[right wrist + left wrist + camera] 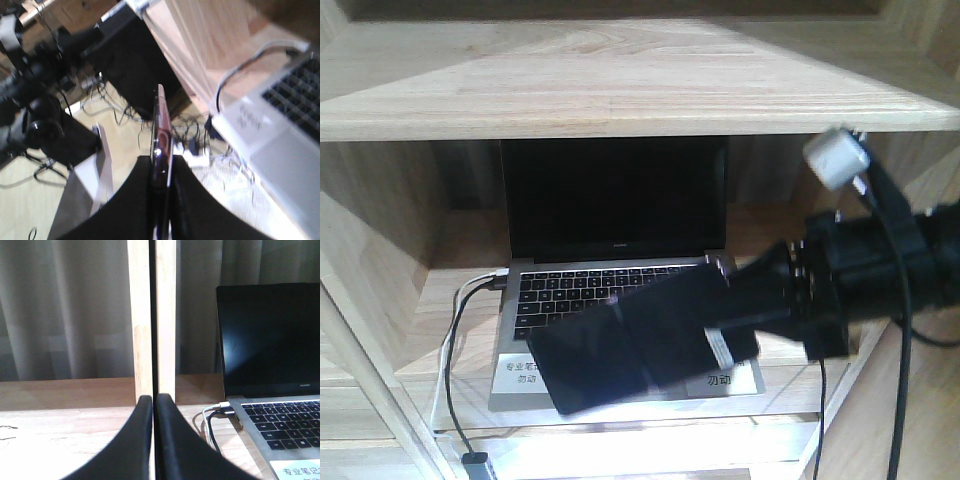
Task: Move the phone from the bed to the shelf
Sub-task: 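Raise the right gripper with the phone onto the upper shelf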
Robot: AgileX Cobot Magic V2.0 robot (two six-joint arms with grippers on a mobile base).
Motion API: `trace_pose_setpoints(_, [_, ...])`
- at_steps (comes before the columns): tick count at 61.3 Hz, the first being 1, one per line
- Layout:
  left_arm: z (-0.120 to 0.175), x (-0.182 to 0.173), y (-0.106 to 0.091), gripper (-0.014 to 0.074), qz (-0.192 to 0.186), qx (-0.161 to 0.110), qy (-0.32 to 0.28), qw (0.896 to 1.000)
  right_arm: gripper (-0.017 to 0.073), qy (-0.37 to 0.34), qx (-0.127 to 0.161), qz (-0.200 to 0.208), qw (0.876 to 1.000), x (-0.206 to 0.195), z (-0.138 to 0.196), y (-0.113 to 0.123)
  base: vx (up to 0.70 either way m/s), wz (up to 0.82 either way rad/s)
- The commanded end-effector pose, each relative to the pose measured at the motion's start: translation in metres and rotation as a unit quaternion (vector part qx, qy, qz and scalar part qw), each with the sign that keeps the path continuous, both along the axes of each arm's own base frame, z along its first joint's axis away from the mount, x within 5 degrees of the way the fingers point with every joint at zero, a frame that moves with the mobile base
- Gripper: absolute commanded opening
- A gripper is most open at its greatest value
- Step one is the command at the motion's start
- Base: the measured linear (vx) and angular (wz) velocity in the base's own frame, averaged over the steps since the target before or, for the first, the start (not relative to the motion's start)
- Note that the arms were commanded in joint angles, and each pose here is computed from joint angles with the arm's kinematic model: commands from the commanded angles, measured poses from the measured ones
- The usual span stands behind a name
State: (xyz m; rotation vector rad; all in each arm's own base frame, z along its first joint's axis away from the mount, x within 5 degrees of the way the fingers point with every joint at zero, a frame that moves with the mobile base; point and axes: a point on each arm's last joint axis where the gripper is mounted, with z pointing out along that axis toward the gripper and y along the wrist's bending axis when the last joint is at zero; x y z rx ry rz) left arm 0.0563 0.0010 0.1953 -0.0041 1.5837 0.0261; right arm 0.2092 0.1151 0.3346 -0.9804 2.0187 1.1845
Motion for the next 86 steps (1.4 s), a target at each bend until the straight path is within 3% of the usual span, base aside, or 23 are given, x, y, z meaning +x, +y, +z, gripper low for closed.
trace_pose_setpoints(1, [0.015,-0.002,0.000,0.0001,-0.002,-0.008,-0.051,0.999,-0.0002,-0.031,0.088,0.025,0.995,-0.008,0.043,0.005,0.00,0.00])
trace_pose_setpoints(11, [0.015,-0.002,0.000,0.0001,-0.002,-0.008,-0.051,0.999,-0.0002,-0.086,0.125,0.023,0.988,-0.007,0.085,0.006,0.00,0.00])
trace_pose_setpoints(25, [0.015,-0.002,0.000,0.0001,-0.002,-0.008,-0.051,0.999,-0.0002,-0.170,0.155,-0.017,0.973,-0.006,0.139,0.004,0.00,0.00])
trace_pose_setpoints(41, [0.015,-0.002,0.000,0.0001,-0.002,-0.008,-0.051,0.999,-0.0002,-0.205,0.186,-0.039,0.960,0.018,0.170,0.018,0.00,0.00])
trace_pose_setpoints(61, [0.015,-0.002,0.000,0.0001,-0.002,-0.008,-0.051,0.999,-0.0002,-0.222,0.202,-0.064,0.952,0.067,0.174,0.075,0.00,0.00])
trace_pose_setpoints(76, [0.015,-0.002,0.000,0.0001,-0.002,-0.008,-0.051,0.999,-0.0002,-0.215,0.212,-0.104,0.948,0.105,0.161,0.108,0.00,0.00])
trace_pose_setpoints(86, [0.015,-0.002,0.000,0.0001,-0.002,-0.008,-0.051,0.999,-0.0002,-0.219,0.203,-0.130,0.946,0.126,0.143,0.126,0.00,0.00])
